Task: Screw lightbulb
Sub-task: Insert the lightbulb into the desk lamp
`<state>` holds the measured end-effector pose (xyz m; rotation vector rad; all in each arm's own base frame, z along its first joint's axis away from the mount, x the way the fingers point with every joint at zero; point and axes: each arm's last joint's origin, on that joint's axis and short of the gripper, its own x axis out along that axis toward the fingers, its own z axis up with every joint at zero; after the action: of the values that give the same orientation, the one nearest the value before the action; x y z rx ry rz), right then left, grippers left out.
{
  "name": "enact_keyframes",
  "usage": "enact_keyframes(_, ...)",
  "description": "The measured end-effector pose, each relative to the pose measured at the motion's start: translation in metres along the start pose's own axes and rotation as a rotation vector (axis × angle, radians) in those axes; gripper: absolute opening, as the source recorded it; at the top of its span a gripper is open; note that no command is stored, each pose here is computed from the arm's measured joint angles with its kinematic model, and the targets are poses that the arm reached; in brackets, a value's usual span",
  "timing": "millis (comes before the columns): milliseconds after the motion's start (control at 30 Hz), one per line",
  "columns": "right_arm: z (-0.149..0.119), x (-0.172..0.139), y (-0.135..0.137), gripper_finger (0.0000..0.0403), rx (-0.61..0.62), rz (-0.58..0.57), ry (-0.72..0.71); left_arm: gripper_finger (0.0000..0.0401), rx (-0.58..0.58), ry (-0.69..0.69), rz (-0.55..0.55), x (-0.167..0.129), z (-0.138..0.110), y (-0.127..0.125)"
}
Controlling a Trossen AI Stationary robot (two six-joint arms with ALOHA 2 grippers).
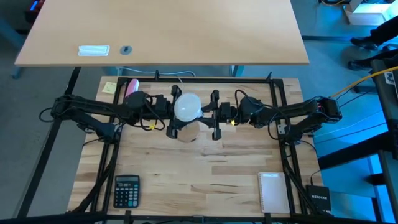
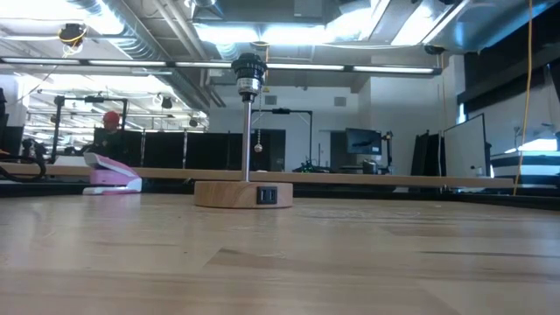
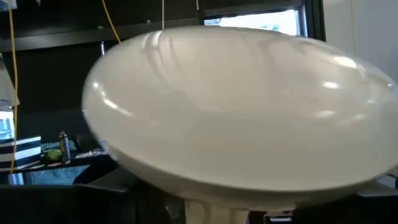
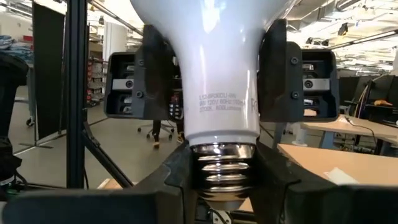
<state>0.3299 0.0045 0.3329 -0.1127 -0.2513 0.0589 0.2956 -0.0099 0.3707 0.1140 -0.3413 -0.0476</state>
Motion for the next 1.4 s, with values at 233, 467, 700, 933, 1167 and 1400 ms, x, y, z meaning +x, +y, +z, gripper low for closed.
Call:
enact_keyframes(233, -0.001, 0.000, 0.001, 0.0144, 0.006, 0.034, 0.001, 0.0168, 0.036, 0.047, 0.004, 0.000, -0.004, 0.000)
enact_keyframes(467, 0.006, -0.005, -0.001, 0.0182, 0.022, 0.001, 0.018, 0.0155, 0.054, 0.106, 0.023, -0.007, 0.000, 0.001)
enact_keyframes(700, 0.017, -0.029, -0.006, 0.0247, -0.089, -0.145, 0.242, 0.0152, 0.068, 0.186, 0.187, -0.028, 0.019, 0.007)
enact_keyframes(933, -0.047, -0.039, -0.024, 0.0274, -0.073, -0.224, 0.497, 0.0152, 0.106, 0.445, 0.559, -0.035, -0.005, 0.015)
enact_keyframes(1167, -0.139, -0.040, -0.033, 0.0259, -0.025, -0.147, 0.464, 0.0152, 0.123, 0.461, 0.608, -0.032, -0.011, 0.010)
enact_keyframes(1400, -0.179, -0.011, -0.037, 0.0236, 0.052, -0.045, 0.509, 0.0153, 0.123, 0.446, 0.568, -0.034, -0.004, -0.001)
